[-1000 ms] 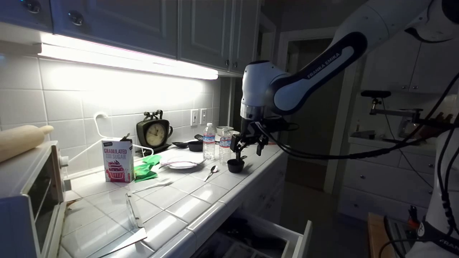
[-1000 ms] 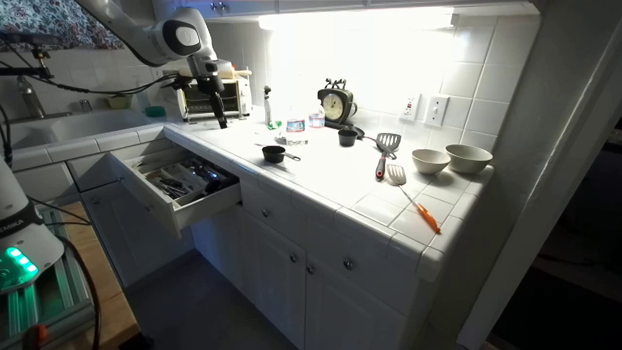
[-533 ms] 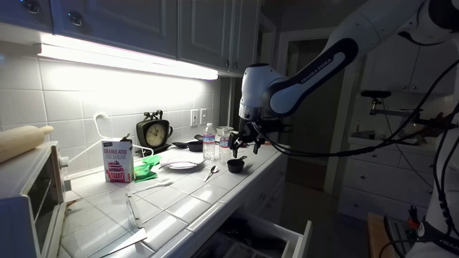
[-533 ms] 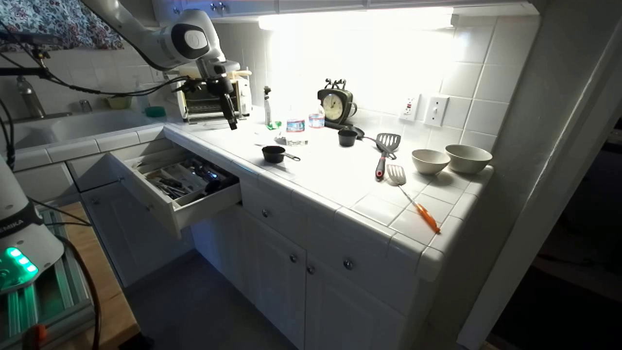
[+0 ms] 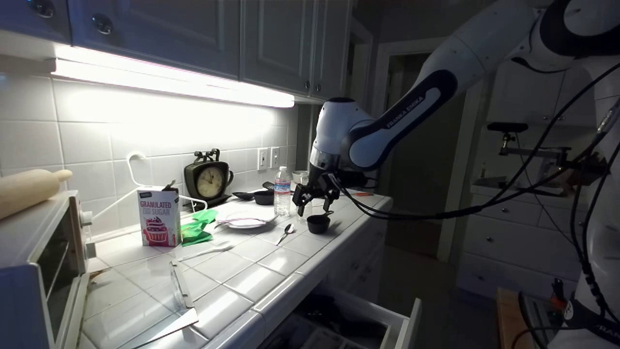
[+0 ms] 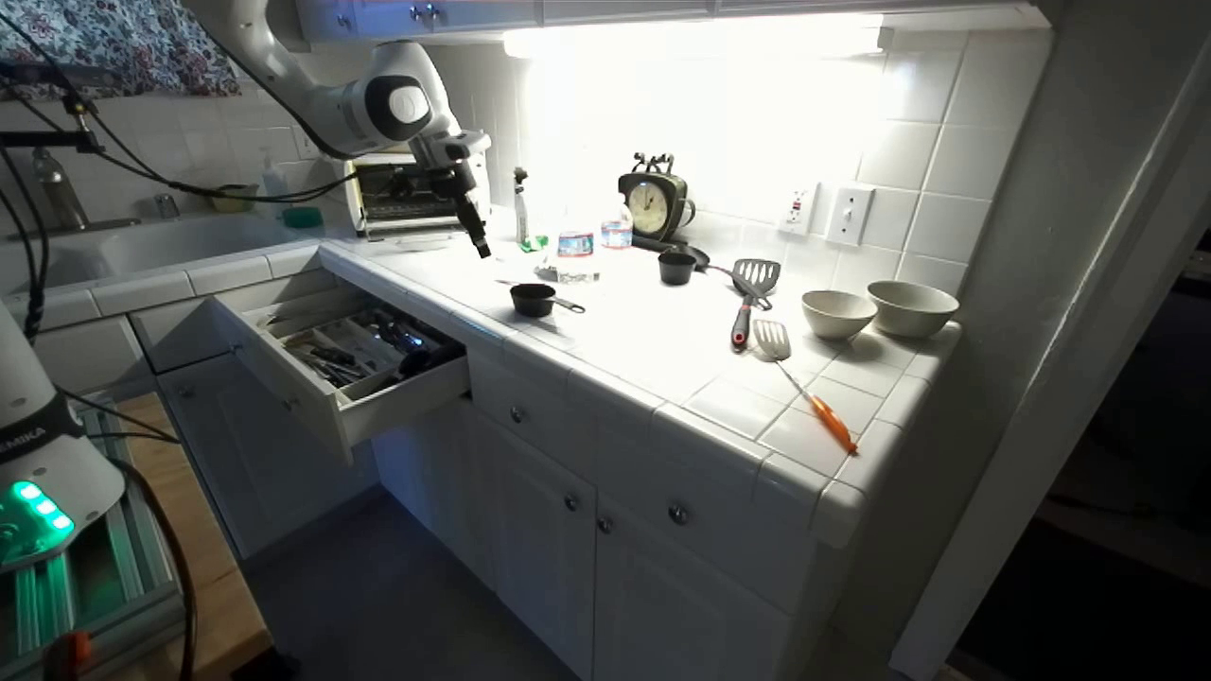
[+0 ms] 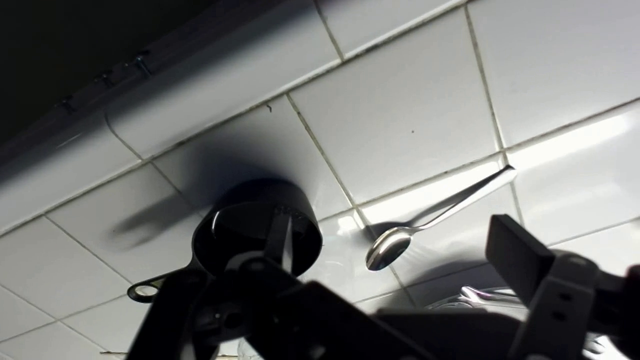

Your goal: Pick up the spoon and put it on the plate

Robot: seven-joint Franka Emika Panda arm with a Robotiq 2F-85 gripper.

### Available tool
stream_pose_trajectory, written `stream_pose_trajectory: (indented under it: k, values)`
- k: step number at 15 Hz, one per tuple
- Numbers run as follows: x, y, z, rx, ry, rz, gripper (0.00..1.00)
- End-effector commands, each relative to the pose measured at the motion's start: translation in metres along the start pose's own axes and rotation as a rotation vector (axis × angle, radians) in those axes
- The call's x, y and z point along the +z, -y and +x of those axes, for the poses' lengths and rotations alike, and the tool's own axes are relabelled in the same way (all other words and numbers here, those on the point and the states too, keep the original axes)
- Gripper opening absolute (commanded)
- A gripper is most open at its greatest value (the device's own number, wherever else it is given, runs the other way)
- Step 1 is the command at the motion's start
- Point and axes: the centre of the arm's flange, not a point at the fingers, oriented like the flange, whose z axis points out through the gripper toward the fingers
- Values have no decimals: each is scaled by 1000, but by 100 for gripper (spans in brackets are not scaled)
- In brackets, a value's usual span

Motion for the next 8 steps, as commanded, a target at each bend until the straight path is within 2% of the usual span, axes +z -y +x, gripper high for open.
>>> stream_pose_trajectory:
  k: [1,8]
  values:
    - [18,16,17,12,-8,29,100]
    - [42,35,22,129,-6,46,100]
